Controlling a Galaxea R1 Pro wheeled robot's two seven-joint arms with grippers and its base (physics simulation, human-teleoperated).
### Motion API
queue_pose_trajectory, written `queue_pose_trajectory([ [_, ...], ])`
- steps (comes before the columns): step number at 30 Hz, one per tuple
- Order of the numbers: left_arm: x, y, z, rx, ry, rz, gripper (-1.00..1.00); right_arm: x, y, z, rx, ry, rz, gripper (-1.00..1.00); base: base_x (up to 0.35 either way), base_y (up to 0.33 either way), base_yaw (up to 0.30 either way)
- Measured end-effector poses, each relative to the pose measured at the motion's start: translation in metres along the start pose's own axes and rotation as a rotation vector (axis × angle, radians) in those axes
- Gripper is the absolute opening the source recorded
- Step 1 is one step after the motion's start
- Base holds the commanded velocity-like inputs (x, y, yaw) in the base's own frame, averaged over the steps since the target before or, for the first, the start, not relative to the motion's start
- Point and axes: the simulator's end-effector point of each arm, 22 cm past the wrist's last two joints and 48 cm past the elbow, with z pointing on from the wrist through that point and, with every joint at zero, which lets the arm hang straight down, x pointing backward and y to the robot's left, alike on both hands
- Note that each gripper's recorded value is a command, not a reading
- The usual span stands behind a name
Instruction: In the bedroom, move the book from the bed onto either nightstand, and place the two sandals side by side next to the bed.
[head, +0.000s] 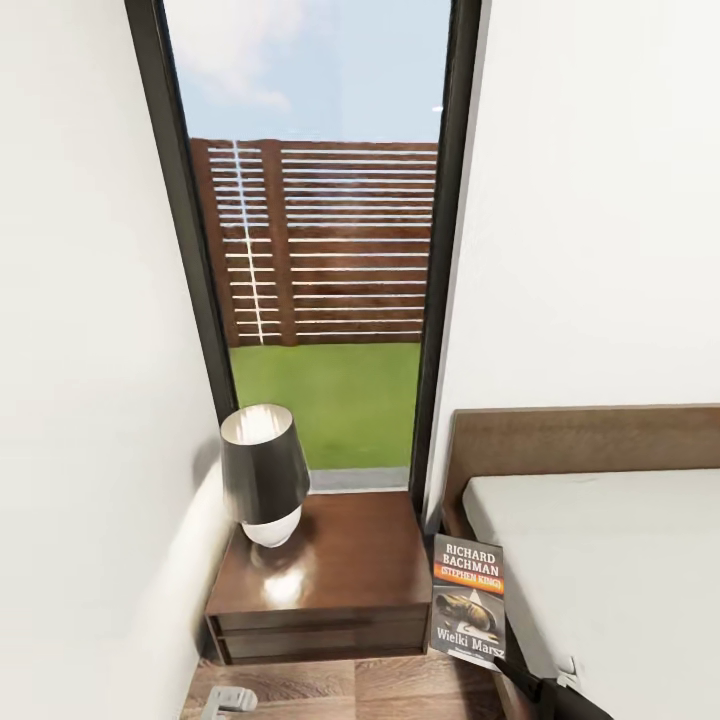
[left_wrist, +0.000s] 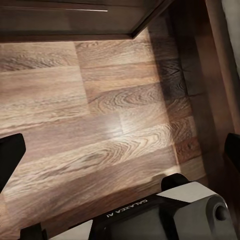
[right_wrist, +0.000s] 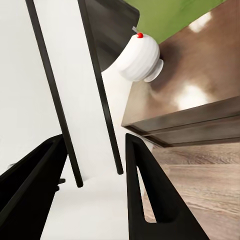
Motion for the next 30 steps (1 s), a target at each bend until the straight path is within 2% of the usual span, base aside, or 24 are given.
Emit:
queue_pose_trajectory([
  [11, 0.0, 0.0, 0.0, 0.0, 0.0, 0.0, 1.0, -0.0004, 0.0003, 0.0002, -0.001, -0.001, -0.001, -1.0, 0.001, 0.0, 0.088],
  [19, 0.0, -0.0001, -0.0003, 0.0, -0.001, 0.0, 1.0, -0.0002, 0.0, -0.0002, 0.001, -0.001, -0.002, -1.0, 0.219, 0.06, 0.01],
  [30, -0.0002, 0.0, 0.0, 0.0, -0.001, -0.001, 1.0, -0.001, -0.0005, -0.0006, 0.001, -0.003, -0.002, -1.0, 0.029, 0.007, 0.0],
])
